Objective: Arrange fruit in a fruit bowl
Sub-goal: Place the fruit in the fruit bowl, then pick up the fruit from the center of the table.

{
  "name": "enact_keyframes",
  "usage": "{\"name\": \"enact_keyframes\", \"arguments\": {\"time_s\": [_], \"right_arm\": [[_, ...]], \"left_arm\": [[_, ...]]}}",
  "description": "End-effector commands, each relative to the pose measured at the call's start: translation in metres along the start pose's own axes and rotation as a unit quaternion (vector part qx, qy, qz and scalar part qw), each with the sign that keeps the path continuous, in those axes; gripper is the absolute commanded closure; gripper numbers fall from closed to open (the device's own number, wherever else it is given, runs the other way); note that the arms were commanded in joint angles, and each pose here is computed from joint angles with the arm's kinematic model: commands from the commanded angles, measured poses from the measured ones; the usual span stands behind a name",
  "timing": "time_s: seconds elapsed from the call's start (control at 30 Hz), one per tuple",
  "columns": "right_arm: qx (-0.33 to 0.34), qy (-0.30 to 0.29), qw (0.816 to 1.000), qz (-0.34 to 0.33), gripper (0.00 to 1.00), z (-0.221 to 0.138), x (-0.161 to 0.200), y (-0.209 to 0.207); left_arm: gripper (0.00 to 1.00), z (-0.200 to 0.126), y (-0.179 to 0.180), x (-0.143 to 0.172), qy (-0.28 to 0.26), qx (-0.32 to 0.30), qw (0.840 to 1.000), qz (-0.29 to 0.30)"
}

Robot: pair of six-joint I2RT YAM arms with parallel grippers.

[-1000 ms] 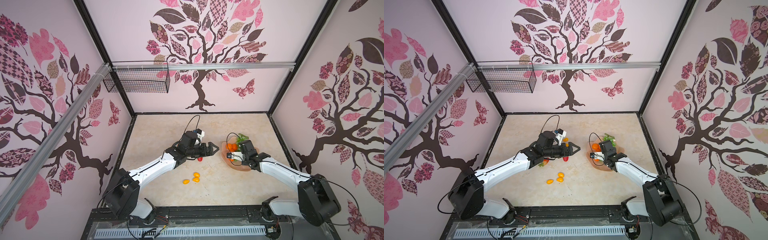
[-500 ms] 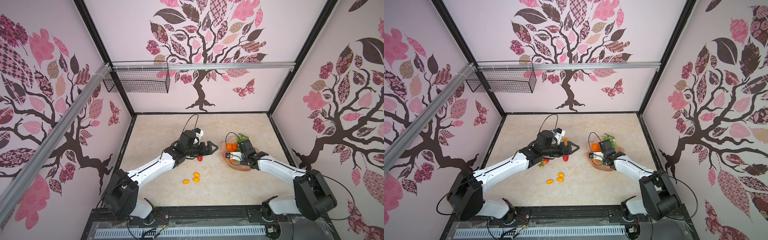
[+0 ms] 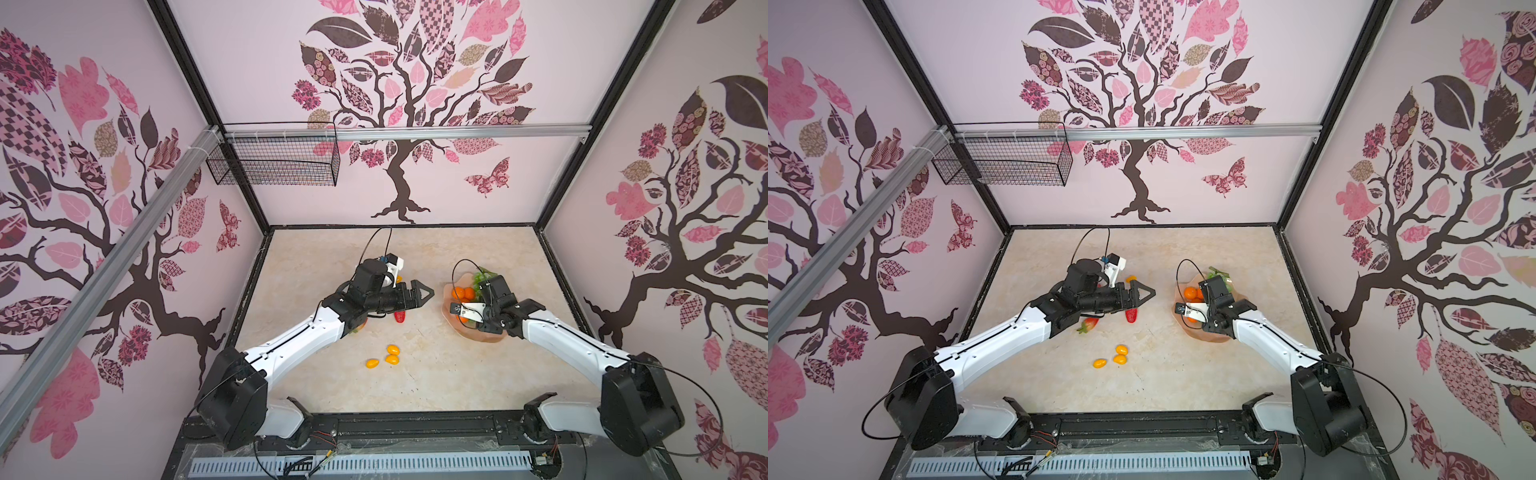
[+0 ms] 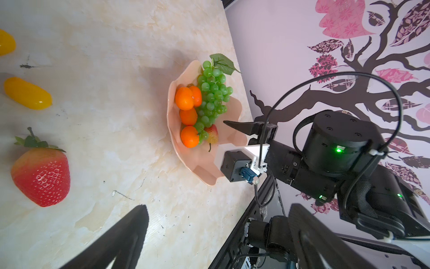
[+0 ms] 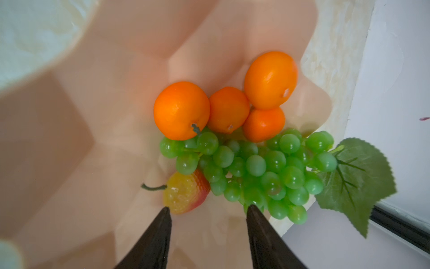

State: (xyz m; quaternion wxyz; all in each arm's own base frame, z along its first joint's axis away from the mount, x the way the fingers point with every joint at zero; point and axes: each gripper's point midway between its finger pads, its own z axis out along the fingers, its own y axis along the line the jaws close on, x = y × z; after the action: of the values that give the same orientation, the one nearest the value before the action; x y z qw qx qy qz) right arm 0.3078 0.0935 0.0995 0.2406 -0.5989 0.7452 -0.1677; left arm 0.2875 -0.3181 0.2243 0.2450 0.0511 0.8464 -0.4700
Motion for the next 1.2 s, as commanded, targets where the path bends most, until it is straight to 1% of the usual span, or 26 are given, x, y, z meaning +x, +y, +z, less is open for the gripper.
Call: {"name": "enact_keyframes", "arguments": {"time_s": [0.0, 0.07, 0.1, 0.13, 0.17, 0.23, 0.3, 0.33, 0.37, 0.4, 0.5, 0.57, 0.63, 0.7, 0.73, 0.77, 0.83, 0.9, 1.0, 1.1, 1.17], "right_arm": [[0.002, -0.079, 0.993, 0.089, 0.43, -0.033, -0.031, -0.018], [0.018, -0.116, 0.980, 0.160, 0.39, -0.046, -0.046, -0.037], [0.032, -0.132, 0.971, 0.194, 0.35, -0.050, -0.051, -0.048], [0.046, -0.151, 0.956, 0.249, 0.31, -0.056, -0.057, -0.061], [0.051, -0.165, 0.941, 0.290, 0.27, -0.062, -0.062, -0.071], [0.045, -0.195, 0.910, 0.364, 0.20, -0.070, -0.072, -0.083], [0.027, -0.217, 0.880, 0.422, 0.16, -0.075, -0.083, -0.087], [0.022, -0.223, 0.866, 0.448, 0.15, -0.077, -0.088, -0.087], [0.027, -0.224, 0.858, 0.462, 0.16, -0.078, -0.092, -0.088], [0.031, -0.222, 0.846, 0.484, 0.17, -0.079, -0.096, -0.088], [0.023, -0.204, 0.814, 0.543, 0.27, -0.077, -0.108, -0.086], [-0.012, -0.193, 0.785, 0.589, 0.29, -0.073, -0.117, -0.081], [-0.051, -0.185, 0.752, 0.630, 0.34, -0.066, -0.126, -0.074], [-0.073, -0.177, 0.728, 0.659, 0.38, -0.059, -0.132, -0.066], [-0.082, -0.172, 0.719, 0.669, 0.40, -0.054, -0.136, -0.062], [-0.084, -0.165, 0.712, 0.677, 0.43, -0.049, -0.138, -0.058], [-0.099, -0.151, 0.699, 0.692, 0.44, -0.040, -0.145, -0.051], [-0.113, -0.139, 0.693, 0.699, 0.45, -0.032, -0.154, -0.044], [-0.126, -0.121, 0.696, 0.697, 0.45, -0.019, -0.170, -0.035], [-0.142, -0.102, 0.707, 0.686, 0.45, -0.009, -0.190, -0.024], [-0.150, -0.086, 0.711, 0.682, 0.45, 0.000, -0.200, -0.016]], "left_arm": [[0.02, -0.011, 0.001, -0.002, -0.007, -0.003, 1.000, 0.002], [0.02, -0.017, 0.004, -0.004, -0.012, -0.011, 1.000, 0.001], [0.02, -0.020, 0.006, -0.004, -0.014, -0.015, 1.000, 0.001], [0.02, -0.025, 0.010, -0.006, -0.018, -0.021, 1.000, -0.001], [0.02, -0.030, 0.013, -0.007, -0.021, -0.027, 0.999, -0.002], [0.02, -0.042, 0.021, -0.010, -0.031, -0.042, 0.999, -0.005], [0.02, -0.054, 0.034, -0.012, -0.039, -0.062, 0.997, -0.016], [0.02, -0.060, 0.040, -0.012, -0.041, -0.069, 0.997, -0.022], [0.02, -0.066, 0.045, -0.014, -0.045, -0.076, 0.996, -0.028], [0.02, -0.072, 0.052, -0.013, -0.047, -0.086, 0.995, -0.034], [0.02, -0.087, 0.068, -0.012, -0.053, -0.106, 0.992, -0.048], [0.02, -0.095, 0.077, -0.010, -0.056, -0.116, 0.990, -0.056], [0.02, -0.104, 0.088, -0.008, -0.060, -0.126, 0.988, -0.069], [0.02, -0.112, 0.098, -0.007, -0.066, -0.130, 0.986, -0.083], [0.02, -0.117, 0.102, -0.006, -0.070, -0.131, 0.985, -0.092], [0.02, -0.121, 0.106, -0.006, -0.075, -0.131, 0.984, -0.098], [0.02, -0.129, 0.115, -0.006, -0.083, -0.130, 0.981, -0.115], [0.02, -0.136, 0.125, -0.005, -0.091, -0.128, 0.979, -0.133], [0.02, -0.147, 0.140, -0.006, -0.105, -0.120, 0.974, -0.163], [0.02, -0.158, 0.154, -0.008, -0.118, -0.114, 0.969, -0.187], [0.02, -0.164, 0.160, -0.010, -0.125, -0.111, 0.966, -0.198]]}}
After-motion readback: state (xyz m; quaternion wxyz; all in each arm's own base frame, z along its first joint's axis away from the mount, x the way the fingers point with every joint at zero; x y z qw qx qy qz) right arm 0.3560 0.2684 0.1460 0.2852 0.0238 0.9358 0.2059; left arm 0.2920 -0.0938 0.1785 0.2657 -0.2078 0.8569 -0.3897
